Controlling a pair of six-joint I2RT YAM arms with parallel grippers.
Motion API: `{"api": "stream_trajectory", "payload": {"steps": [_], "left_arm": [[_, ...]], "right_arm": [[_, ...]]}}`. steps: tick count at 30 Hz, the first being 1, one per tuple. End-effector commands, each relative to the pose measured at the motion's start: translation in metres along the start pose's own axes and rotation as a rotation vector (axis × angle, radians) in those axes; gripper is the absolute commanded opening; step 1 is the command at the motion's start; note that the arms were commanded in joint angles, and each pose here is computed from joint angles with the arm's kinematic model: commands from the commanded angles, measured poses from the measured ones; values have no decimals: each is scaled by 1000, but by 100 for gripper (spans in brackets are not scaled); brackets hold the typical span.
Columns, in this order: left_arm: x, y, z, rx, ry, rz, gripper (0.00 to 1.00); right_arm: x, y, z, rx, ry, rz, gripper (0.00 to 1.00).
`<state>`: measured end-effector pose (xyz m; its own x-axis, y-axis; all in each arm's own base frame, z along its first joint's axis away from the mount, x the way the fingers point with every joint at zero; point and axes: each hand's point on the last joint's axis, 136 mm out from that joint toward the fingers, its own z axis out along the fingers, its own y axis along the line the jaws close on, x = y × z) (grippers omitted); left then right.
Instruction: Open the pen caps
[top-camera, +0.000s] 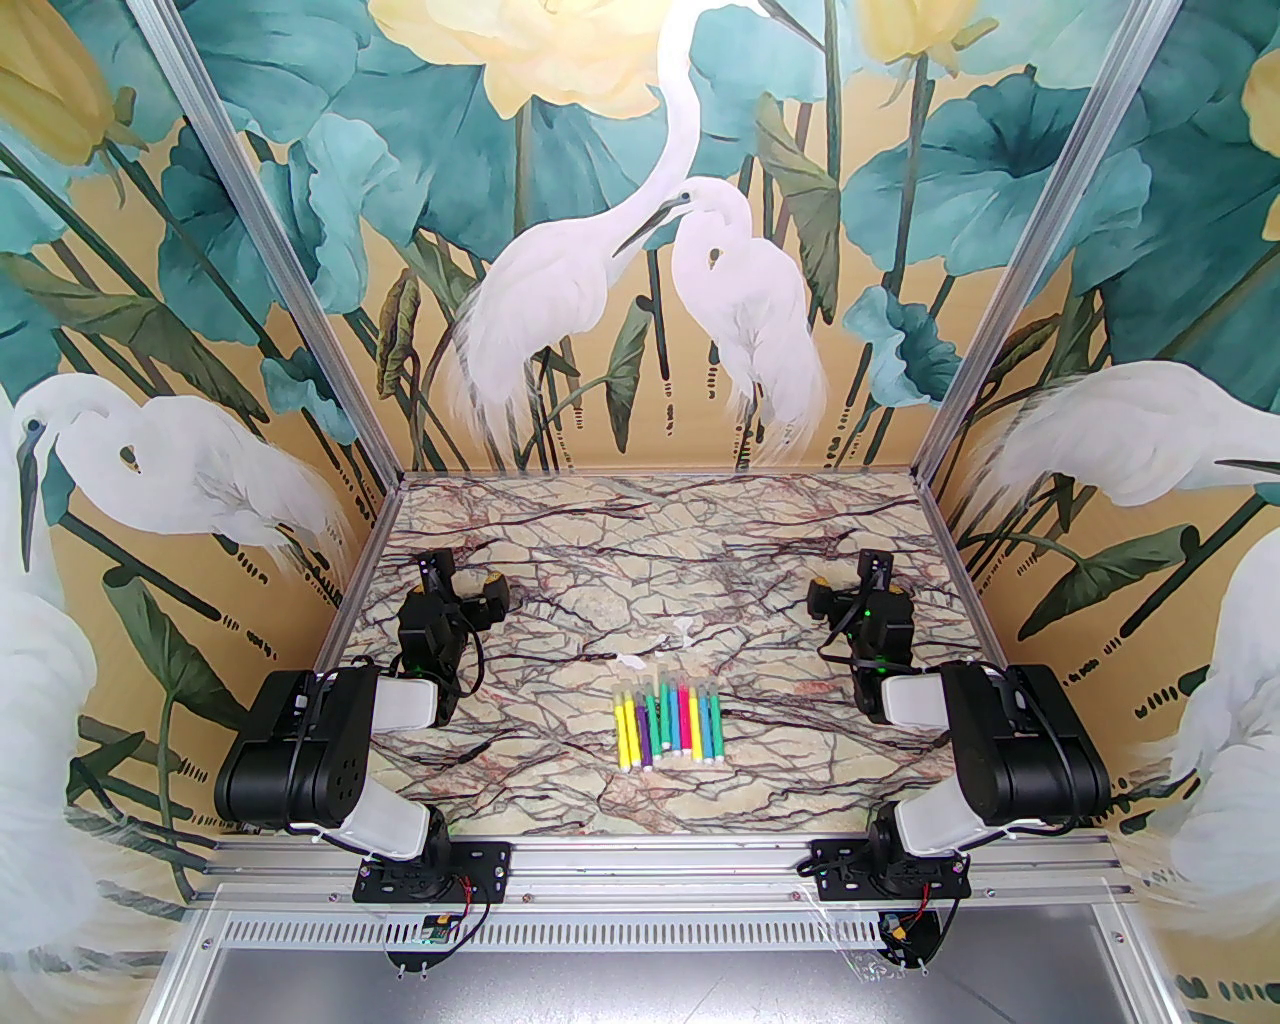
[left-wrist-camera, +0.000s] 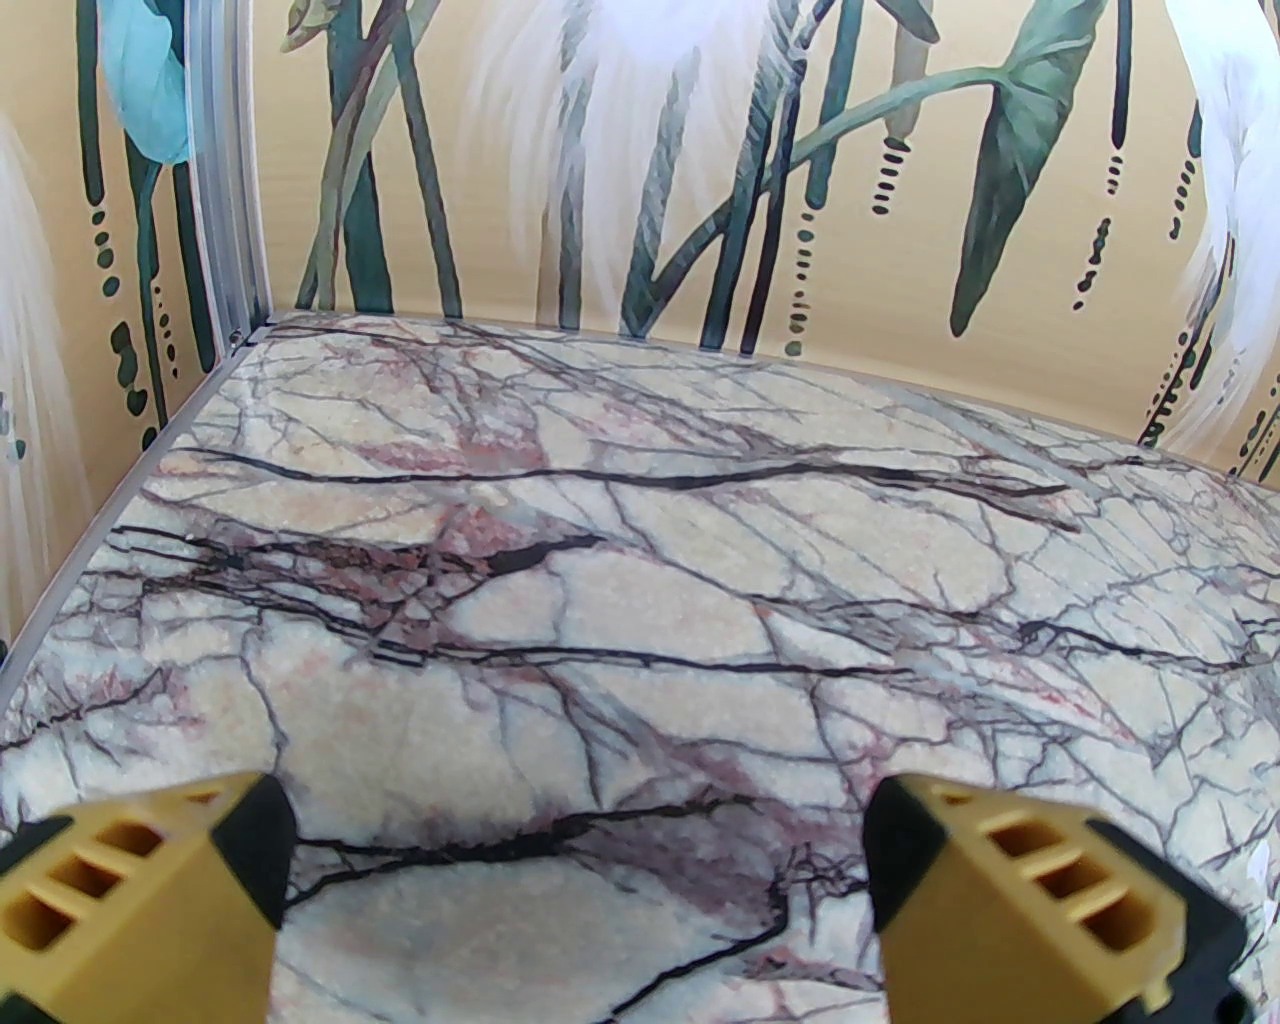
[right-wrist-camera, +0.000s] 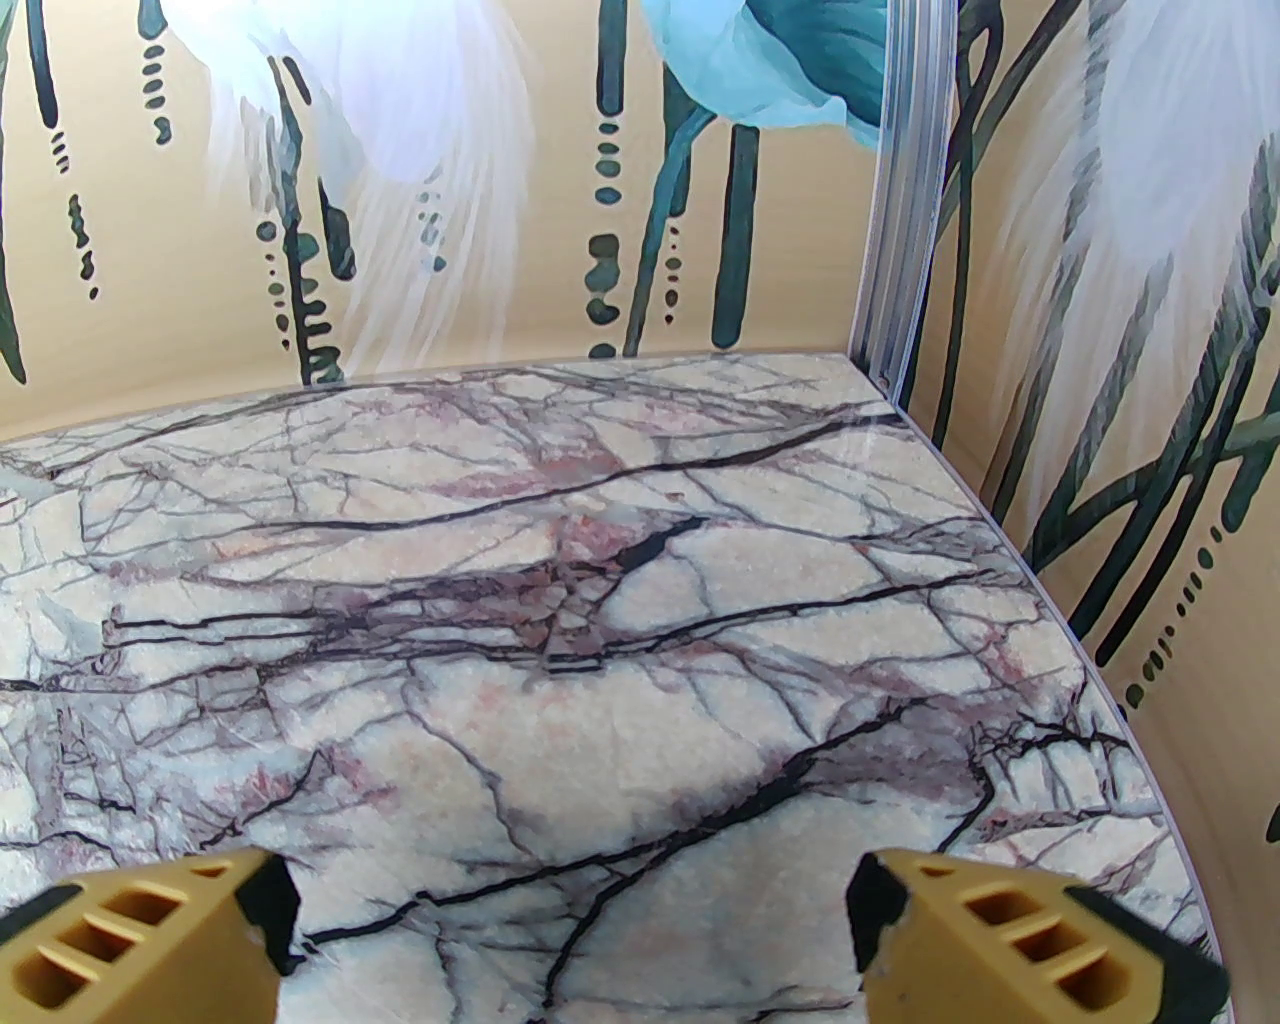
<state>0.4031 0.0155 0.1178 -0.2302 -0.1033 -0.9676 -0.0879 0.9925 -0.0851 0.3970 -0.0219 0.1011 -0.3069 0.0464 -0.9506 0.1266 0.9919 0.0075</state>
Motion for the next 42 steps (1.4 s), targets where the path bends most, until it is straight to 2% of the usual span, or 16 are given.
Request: {"api": "stream_trajectory", "payload": {"steps": [1,10,14,17,22,28,33,38,42], "left_arm": [[-10,5,-4,-32,-14,-14,100],[-55,0,-30,-81,-4,-15,99],[-64,-13,-40,-77,75,-18,100],[-63,-30,-45,-46,146,-24,100],[-50,-67,-58,52,262,-41,99],[-35,-104,-80,184,403,-43,99],[-28,-114,-102,234,464,-81,99],[-12,-109,-122,213,560,-107,99],[-8,-118,-130,266,575,-147,99]], "right_arm": [[-22,-7,-3,39,-36,23,99],[-49,-14,-19,128,33,57,99],[-59,-6,-30,148,99,32,99],[-65,7,-38,122,167,22,100],[-65,47,-55,-7,287,-19,96],[-59,66,-74,-58,434,-46,93],[-53,84,-93,-129,492,-33,91],[-40,97,-113,-166,568,-56,91],[-27,111,-130,-218,630,-69,89]]}}
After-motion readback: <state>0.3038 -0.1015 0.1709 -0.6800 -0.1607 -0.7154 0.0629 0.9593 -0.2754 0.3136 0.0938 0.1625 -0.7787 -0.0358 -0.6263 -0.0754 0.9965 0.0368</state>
